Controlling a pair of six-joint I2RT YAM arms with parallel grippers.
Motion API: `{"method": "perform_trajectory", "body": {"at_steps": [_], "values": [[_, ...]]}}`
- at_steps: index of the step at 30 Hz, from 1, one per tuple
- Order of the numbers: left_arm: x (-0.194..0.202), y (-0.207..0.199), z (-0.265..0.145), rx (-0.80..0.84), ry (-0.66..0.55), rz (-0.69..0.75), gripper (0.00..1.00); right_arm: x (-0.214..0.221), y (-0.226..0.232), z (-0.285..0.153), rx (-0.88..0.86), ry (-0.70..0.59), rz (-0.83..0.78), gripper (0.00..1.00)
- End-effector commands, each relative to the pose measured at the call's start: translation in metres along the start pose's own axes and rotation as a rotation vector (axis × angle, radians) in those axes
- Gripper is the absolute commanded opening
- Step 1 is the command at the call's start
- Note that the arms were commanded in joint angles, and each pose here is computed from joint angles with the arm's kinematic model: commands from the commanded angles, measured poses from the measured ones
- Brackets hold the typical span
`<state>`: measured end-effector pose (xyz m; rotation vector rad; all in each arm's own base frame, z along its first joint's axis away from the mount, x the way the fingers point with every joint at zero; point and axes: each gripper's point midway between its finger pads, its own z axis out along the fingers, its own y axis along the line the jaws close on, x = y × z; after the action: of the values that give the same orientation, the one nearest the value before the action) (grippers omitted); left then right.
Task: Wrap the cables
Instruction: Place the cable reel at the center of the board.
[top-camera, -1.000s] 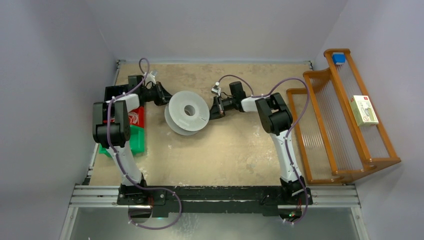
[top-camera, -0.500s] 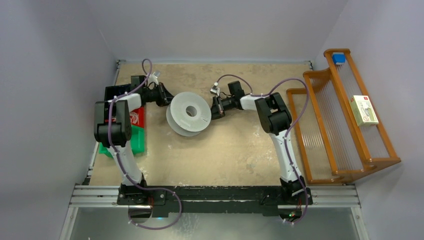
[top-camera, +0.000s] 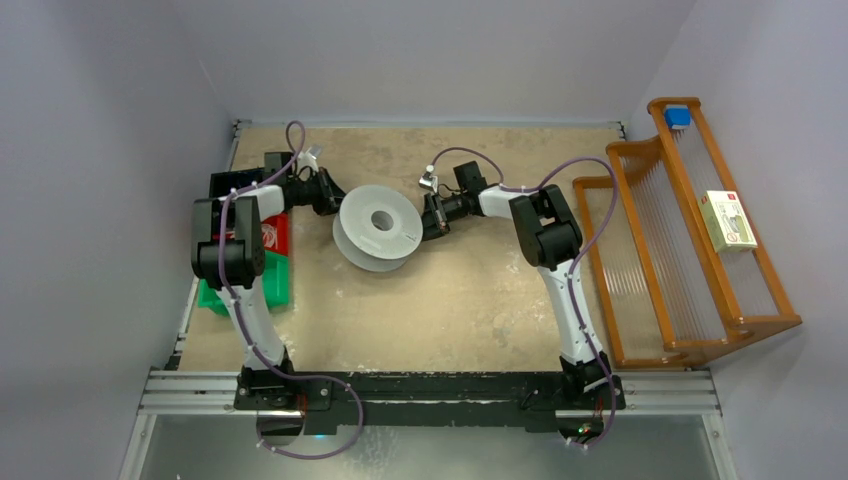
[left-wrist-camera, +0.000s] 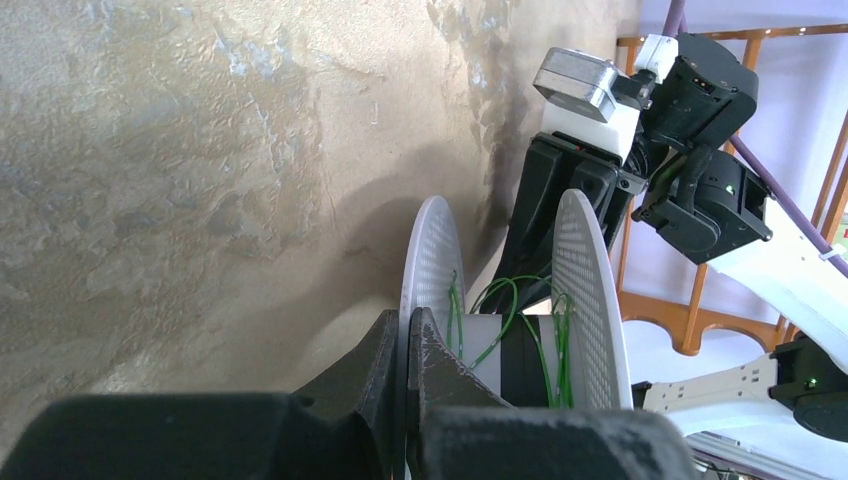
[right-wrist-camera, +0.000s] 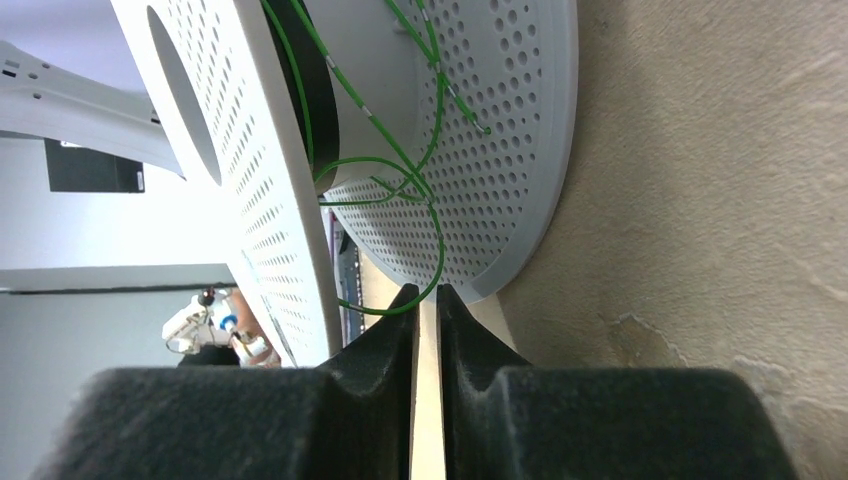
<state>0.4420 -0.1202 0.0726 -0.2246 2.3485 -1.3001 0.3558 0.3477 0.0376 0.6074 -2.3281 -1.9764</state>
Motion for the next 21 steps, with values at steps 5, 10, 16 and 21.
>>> {"method": "perform_trajectory", "body": {"at_steps": [5,10,16,21], "values": [[-0.008,0.01,0.004,-0.045,-0.013,0.031,0.0,0.031,-0.022,0.03,0.009,0.085,0.052,0.2],[-0.008,0.015,0.004,-0.065,-0.008,0.031,0.0,0.028,-0.023,0.025,0.024,0.081,0.023,0.25],[-0.008,0.035,0.005,-0.118,-0.005,0.011,0.0,0.012,-0.029,-0.003,0.16,0.016,-0.031,0.33],[-0.007,0.053,0.008,-0.178,-0.02,-0.01,0.0,0.003,-0.031,-0.037,0.24,-0.04,-0.041,0.37]]}}
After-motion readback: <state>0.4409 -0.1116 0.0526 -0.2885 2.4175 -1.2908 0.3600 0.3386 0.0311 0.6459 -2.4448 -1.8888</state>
